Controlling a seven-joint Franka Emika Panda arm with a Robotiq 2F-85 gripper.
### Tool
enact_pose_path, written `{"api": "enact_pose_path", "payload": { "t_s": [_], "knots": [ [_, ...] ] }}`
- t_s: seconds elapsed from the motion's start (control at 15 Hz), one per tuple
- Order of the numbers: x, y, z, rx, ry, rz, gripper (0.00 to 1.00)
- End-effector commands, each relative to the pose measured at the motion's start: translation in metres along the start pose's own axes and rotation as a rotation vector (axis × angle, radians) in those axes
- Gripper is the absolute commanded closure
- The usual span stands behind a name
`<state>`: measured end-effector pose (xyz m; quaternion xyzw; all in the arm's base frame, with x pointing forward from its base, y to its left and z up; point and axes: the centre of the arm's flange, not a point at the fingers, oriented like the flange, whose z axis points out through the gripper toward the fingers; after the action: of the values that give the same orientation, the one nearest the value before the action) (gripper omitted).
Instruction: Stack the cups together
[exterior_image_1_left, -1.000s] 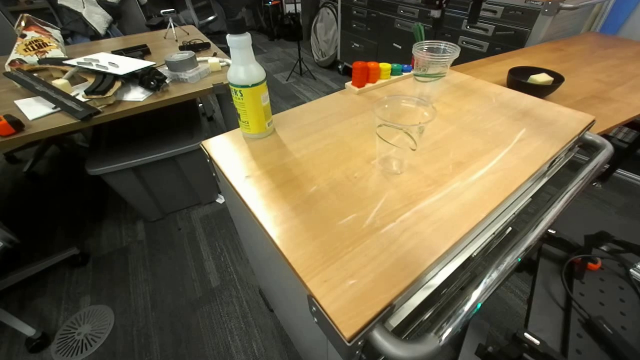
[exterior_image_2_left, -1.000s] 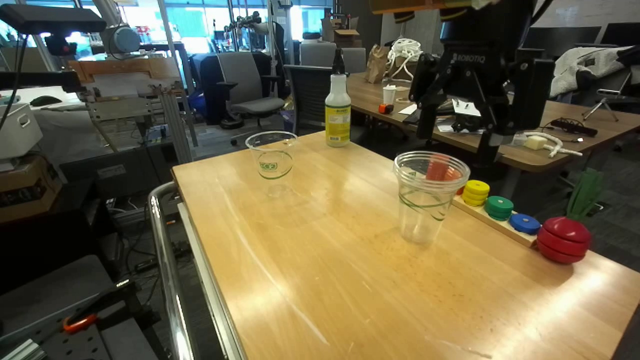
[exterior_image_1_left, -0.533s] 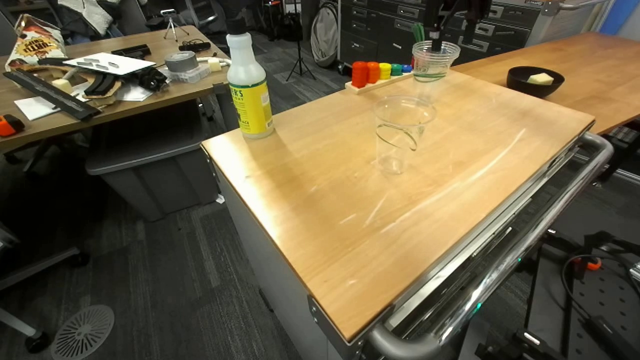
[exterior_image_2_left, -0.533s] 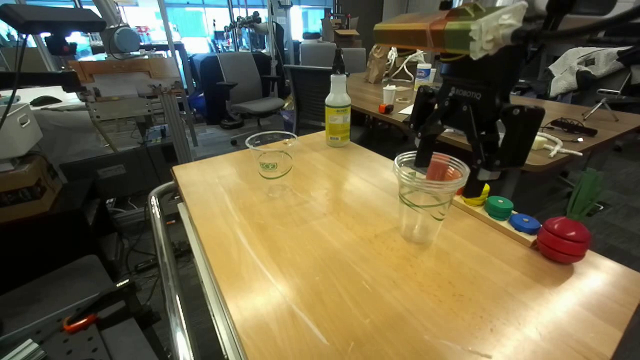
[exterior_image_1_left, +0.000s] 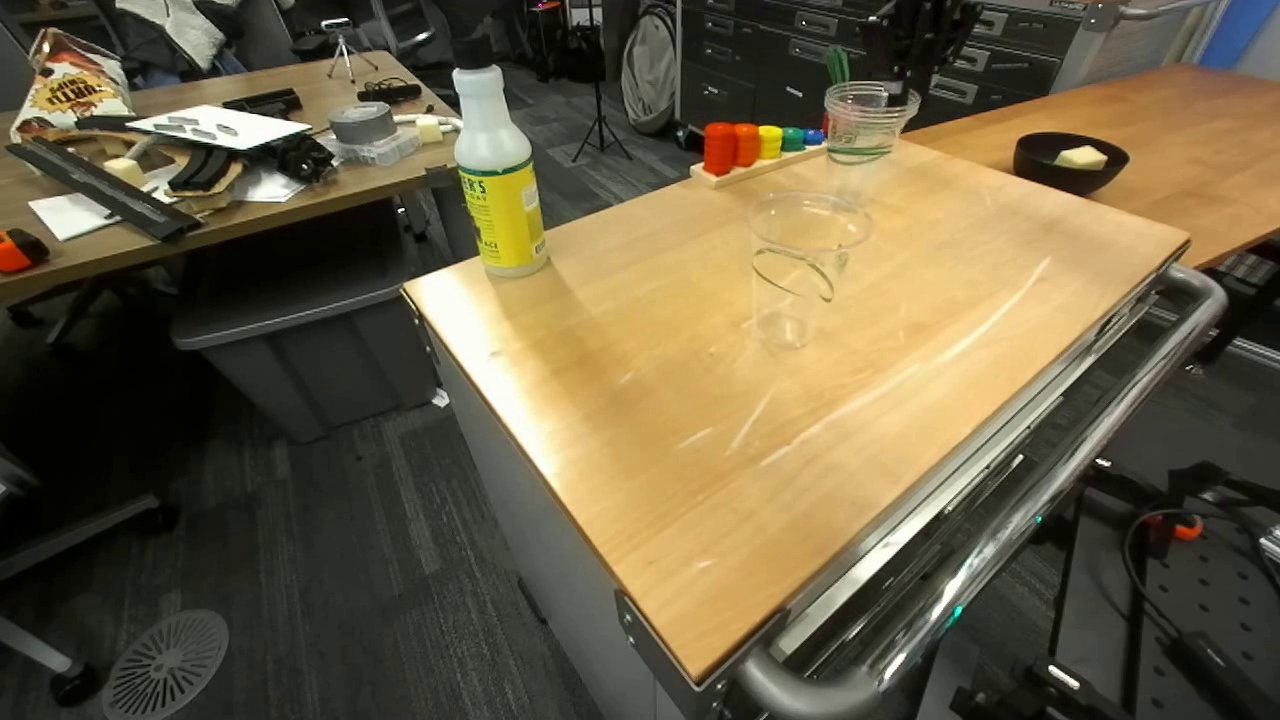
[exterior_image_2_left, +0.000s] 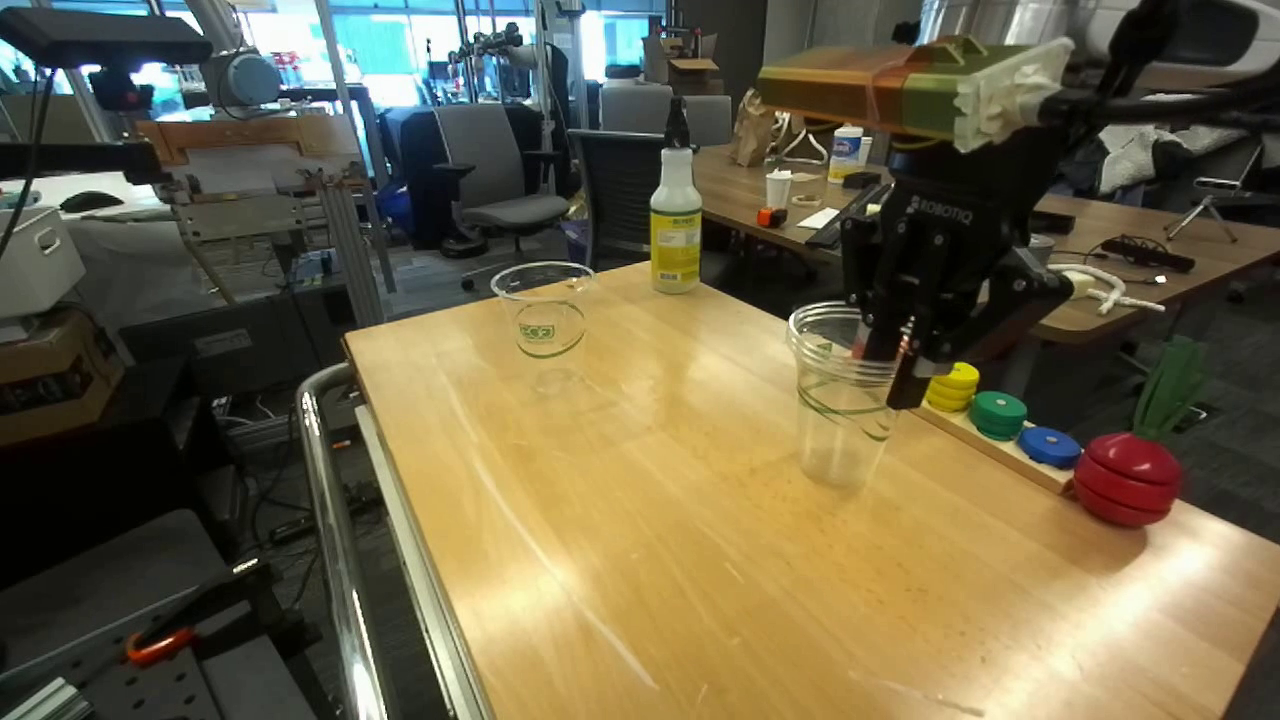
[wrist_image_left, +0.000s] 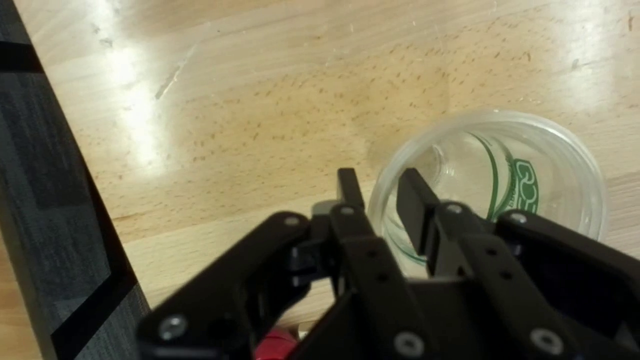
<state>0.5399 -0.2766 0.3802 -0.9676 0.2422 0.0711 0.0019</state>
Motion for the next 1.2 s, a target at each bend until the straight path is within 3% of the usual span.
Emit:
{"api": "enact_pose_path", "payload": {
  "t_s": [0.0, 0.33, 0.6, 1.13],
  "knots": [
    [0.002, 0.007, -0.007, 0.042, 0.015, -0.004, 1.00],
    [0.001, 0.019, -0.010, 0.105, 0.023, 0.033, 0.97],
    [-0.018, 0.026, -0.033, 0.151, 0.059, 0.035, 0.97],
    [-0.074, -0.007, -0.099, 0.251, 0.168, -0.124, 0.97]
  ]
}}
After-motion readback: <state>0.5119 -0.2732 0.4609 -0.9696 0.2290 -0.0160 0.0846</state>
